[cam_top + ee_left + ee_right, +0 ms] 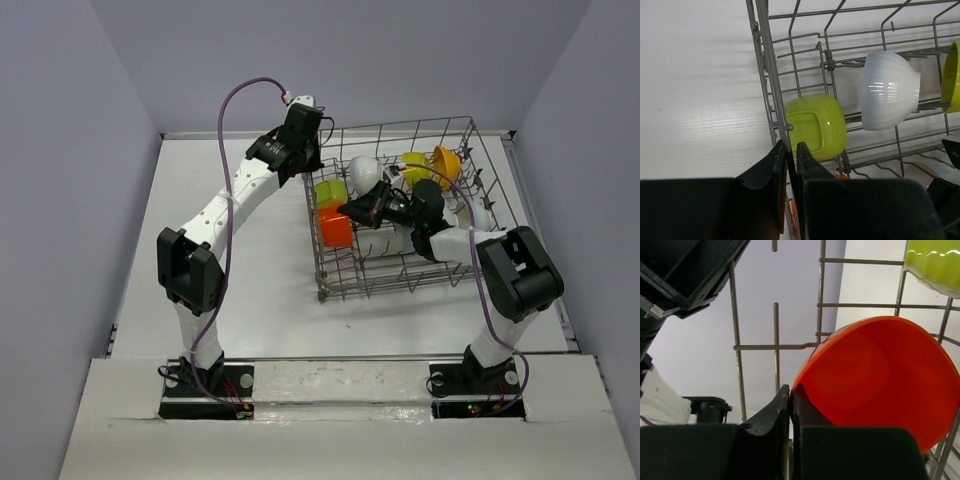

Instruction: Load the bowls into the dish rack

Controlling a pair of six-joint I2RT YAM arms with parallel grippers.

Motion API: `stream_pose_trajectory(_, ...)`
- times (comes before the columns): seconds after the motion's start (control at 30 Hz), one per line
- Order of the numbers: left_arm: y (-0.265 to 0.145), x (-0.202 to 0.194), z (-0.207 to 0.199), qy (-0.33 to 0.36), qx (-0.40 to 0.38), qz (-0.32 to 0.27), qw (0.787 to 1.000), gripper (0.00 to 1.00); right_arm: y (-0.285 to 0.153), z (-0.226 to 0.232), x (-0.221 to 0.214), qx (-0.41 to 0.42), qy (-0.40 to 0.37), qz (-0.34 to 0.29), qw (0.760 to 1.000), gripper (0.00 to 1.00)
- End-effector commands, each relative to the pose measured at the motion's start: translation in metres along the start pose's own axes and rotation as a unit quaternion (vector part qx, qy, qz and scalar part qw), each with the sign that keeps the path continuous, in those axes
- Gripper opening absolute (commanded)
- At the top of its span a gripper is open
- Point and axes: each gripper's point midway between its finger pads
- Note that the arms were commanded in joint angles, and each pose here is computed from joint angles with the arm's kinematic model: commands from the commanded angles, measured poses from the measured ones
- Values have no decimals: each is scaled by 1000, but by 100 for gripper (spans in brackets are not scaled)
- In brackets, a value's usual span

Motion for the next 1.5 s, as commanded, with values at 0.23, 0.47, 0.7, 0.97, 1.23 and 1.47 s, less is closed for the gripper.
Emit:
stream_pose_trajectory(0.23,-17,43,-29,1,-49,-58,997,0,14,-6,5,-28,-39,14,999,1)
stream_pose_trajectory(0.47,-18,44,-29,3,-49,-59,997,0,10,-20,15,-98,-77,-1,992,5)
stream_pose_trajectory(0.7,-19,46,-32,3,-53,-60,997,0,-7,-26,39,-198,-158,-36,967,11)
stream_pose_trajectory(0.97,-19,46,-34,2,-54,-61,997,0,-26,-40,51,-273,-199,-56,940,10)
stream_pose_trajectory(1.23,-21,47,-36,3,-55,-62,997,0,-36,-49,52,-304,-206,-62,928,12)
stream_pose_trajectory(1.47,-22,48,-34,3,-51,-65,997,0,-47,-54,56,-326,-208,-74,919,15)
Point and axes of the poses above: each gripper's point midway between its finger pads, its own y axis out along the fingers, its own z axis along the line the jaws close on, x = y × z, and after that the axes turned 14 degrees about -y, right-handed
